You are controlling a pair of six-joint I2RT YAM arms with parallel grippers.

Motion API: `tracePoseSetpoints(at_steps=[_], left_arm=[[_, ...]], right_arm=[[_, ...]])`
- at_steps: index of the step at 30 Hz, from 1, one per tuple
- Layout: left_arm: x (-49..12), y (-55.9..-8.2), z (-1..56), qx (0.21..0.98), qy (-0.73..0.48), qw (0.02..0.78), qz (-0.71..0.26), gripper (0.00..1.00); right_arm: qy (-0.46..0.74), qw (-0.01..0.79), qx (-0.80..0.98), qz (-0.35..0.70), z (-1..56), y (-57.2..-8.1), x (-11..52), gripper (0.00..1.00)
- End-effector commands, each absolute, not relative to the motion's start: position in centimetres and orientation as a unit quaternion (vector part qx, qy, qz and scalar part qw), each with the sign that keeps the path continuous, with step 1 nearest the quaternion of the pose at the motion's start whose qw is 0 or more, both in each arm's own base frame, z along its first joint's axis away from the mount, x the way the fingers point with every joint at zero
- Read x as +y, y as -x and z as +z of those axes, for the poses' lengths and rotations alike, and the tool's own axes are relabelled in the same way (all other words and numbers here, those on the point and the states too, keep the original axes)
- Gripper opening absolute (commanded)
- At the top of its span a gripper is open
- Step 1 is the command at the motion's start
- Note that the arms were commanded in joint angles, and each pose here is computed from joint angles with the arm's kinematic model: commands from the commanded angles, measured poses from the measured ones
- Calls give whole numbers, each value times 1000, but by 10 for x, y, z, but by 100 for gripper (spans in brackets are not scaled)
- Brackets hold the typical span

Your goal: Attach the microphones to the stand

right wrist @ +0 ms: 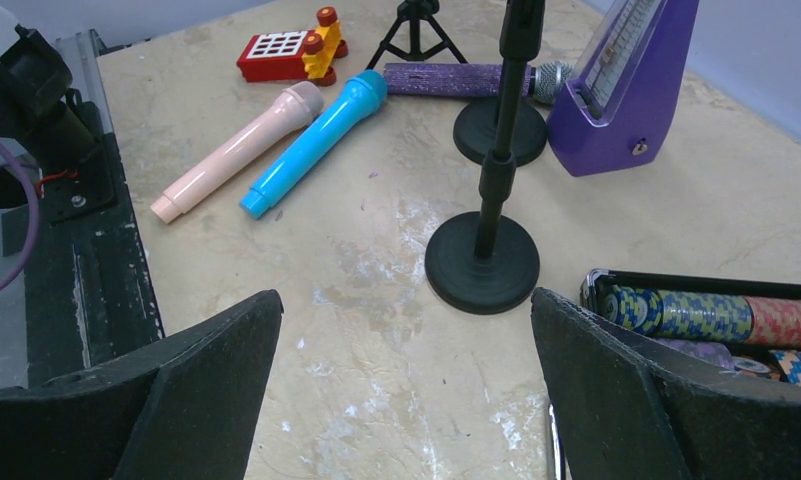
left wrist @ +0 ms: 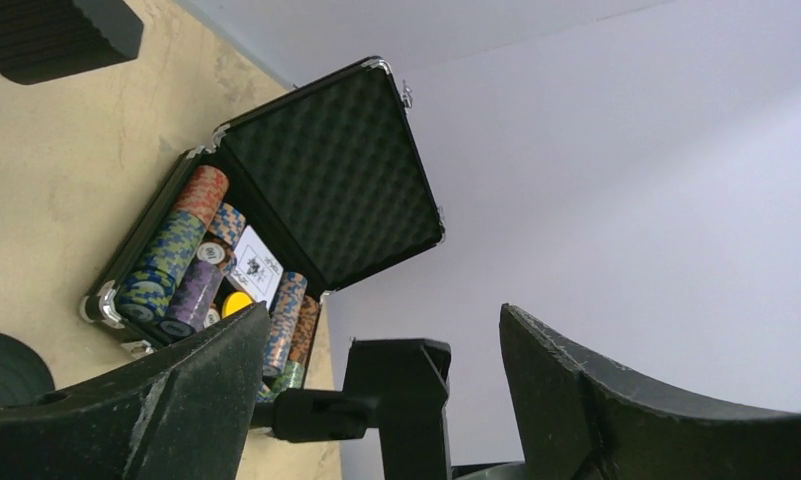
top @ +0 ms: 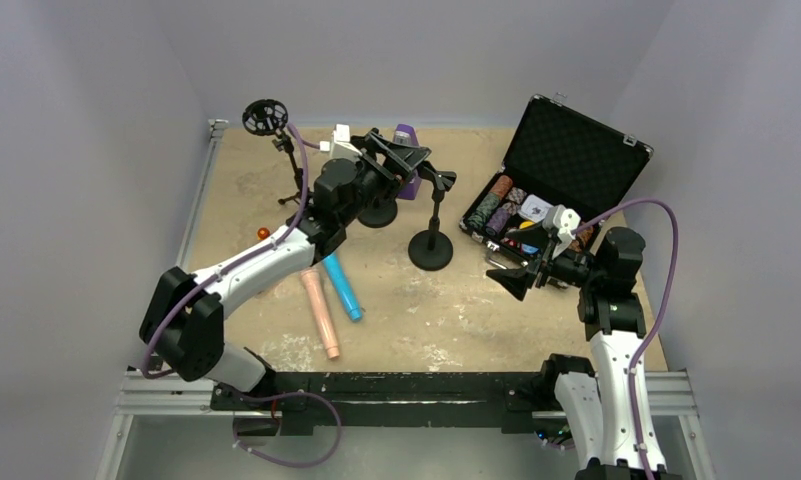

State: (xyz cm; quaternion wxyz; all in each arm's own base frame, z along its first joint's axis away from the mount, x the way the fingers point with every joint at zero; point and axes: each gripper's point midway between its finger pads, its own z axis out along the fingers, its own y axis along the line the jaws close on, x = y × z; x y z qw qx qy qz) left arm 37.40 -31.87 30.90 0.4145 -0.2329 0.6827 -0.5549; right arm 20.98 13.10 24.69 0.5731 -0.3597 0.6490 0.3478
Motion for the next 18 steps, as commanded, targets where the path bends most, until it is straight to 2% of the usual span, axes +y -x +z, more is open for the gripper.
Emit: tracePoseSetpoints(at_steps=[1, 5, 9, 14, 18], left_arm=[[-332, -384, 333, 653, 257, 409, -583, 86], [-347, -384, 329, 654, 260, 389, -595, 79], [-358, -383, 331, 651, 259, 374, -608, 64], [-362, -381, 328, 650, 263, 359, -616, 41], [-364, -377, 334, 643, 259, 348, -632, 18]], right_arm=[[375, 589, 630, 341, 267, -209, 133, 99], [374, 589, 630, 341, 267, -209, 132, 99], [372, 585, 633, 344, 266, -211, 132, 99], [370, 582, 636, 345, 264, -213, 132, 99], [367, 578, 640, 347, 262, -215, 131, 99]])
